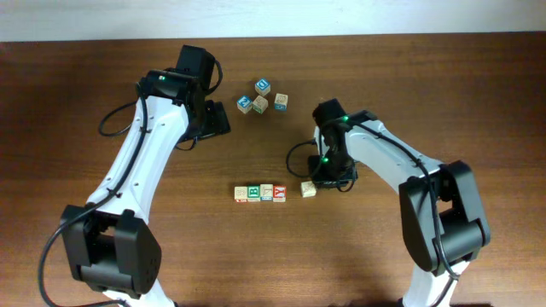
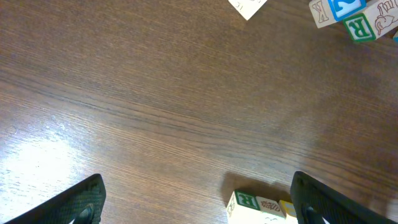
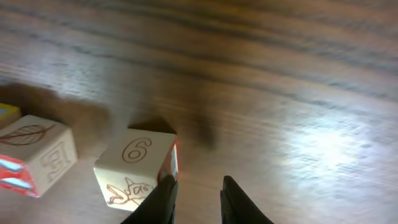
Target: Rotate 5 blocks
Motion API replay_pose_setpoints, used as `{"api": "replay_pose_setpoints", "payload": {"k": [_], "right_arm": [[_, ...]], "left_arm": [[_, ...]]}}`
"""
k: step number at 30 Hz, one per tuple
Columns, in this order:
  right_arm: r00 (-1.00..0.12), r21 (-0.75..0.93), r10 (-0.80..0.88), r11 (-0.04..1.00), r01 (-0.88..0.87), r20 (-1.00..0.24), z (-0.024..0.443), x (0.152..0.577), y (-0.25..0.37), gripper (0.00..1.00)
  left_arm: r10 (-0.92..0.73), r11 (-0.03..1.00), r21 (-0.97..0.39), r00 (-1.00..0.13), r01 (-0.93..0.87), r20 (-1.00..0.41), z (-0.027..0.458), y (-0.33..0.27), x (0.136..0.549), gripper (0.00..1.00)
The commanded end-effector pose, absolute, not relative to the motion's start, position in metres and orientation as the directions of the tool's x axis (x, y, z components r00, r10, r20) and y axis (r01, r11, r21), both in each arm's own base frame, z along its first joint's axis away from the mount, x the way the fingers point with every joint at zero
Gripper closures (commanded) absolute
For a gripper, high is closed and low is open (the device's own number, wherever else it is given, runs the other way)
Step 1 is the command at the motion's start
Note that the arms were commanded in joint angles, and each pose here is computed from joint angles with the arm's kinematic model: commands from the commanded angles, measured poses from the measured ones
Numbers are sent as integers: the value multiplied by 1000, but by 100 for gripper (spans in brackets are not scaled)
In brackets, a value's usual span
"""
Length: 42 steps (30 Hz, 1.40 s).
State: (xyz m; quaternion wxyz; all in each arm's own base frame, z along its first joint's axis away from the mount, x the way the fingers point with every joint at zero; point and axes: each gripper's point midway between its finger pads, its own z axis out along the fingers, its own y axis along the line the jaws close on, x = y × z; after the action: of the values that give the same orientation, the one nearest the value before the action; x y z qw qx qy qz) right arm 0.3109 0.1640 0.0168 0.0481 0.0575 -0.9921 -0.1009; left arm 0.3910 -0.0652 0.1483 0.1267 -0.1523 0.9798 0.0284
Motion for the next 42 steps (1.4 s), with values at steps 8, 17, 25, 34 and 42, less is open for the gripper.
{"api": "replay_pose_setpoints", "payload": {"k": [8, 17, 25, 34, 42], "right_arm": [[-990, 303, -40, 953, 4, 137, 21, 299, 196, 76], [-988, 319, -77, 947, -31, 132, 22, 293, 210, 76], [-991, 257, -78, 965, -48, 107, 47, 312, 190, 76], [-989, 375, -111, 916, -141, -100, 137, 366, 226, 82], [-992, 115, -124, 985, -128, -37, 101, 300, 285, 74]], "left_arm": [[-294, 950, 38, -926, -311, -236, 146, -61, 386, 5], [-294, 949, 43, -928, -311, -229, 146, -60, 384, 0], [-257, 961, 53, -943, -273, -211, 145, -62, 380, 2], [-136, 986, 28, -903, -162, -407, 215, -42, 426, 69], [-245, 959, 24, -874, -281, -420, 215, 10, 432, 71]]}}
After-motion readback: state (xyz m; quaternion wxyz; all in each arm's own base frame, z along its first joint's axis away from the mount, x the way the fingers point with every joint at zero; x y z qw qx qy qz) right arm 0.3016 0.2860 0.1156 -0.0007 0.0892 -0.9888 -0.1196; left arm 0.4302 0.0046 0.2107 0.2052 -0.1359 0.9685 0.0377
